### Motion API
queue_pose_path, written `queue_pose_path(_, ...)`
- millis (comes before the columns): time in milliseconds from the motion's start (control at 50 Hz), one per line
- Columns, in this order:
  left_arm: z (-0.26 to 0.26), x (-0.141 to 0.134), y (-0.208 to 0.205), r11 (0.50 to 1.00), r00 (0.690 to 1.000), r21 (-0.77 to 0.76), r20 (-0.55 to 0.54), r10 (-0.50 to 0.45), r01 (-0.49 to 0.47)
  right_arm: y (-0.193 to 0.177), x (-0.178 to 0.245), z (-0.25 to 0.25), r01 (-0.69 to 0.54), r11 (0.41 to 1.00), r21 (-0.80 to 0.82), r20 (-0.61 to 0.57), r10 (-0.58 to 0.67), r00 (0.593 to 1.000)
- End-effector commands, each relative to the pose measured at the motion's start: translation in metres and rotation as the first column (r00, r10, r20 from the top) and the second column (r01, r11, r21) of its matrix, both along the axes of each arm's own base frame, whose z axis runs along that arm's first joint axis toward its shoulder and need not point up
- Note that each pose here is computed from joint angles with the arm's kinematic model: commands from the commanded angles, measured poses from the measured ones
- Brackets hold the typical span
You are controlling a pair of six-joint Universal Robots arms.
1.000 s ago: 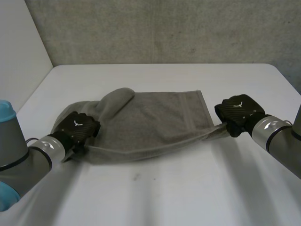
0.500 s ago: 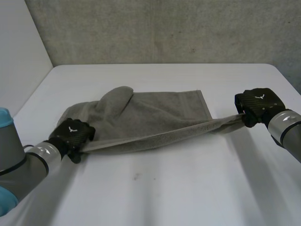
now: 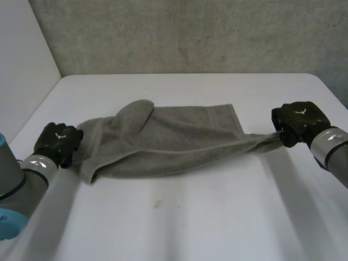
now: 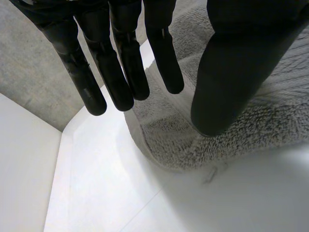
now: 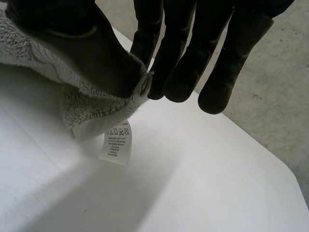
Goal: Fold the towel.
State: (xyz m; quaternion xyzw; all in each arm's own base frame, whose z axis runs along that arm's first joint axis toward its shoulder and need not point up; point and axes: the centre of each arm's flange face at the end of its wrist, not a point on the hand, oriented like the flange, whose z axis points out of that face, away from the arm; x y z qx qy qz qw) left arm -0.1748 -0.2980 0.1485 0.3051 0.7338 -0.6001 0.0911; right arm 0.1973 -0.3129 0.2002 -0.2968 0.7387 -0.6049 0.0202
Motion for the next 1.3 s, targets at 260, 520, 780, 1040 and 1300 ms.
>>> queue_pose_path(260,0.002,-0.03,0.044,0.985,0.987,0.112,-0.112,-0.119,0.131,0.003,0.003,-0.002,-0.02,1.0,0.004,-0.004,0.02,1.0)
queue_pose_path(520,-0.013,-0.039,0.034,0.984,0.976,0.105,-0.183,-0.121,0.142,0.004,0.003,-0.003,-0.021,1.0,0.009,-0.006,0.021,1.0)
queue_pose_path(780,-0.019,-0.033,0.004,0.999,0.988,0.039,-0.155,-0.015,0.021,0.004,0.003,-0.004,-0.021,1.0,0.009,-0.008,0.021,1.0)
queue_pose_path(1040,0.0,-0.009,-0.002,0.994,0.989,-0.015,-0.102,0.103,-0.106,0.003,0.001,-0.003,-0.015,1.0,0.005,-0.012,0.015,1.0)
queue_pose_path(1300,0.027,-0.014,0.027,0.996,0.995,-0.055,0.078,-0.06,0.065,0.007,0.002,0.005,-0.023,1.0,0.009,-0.018,0.023,1.0)
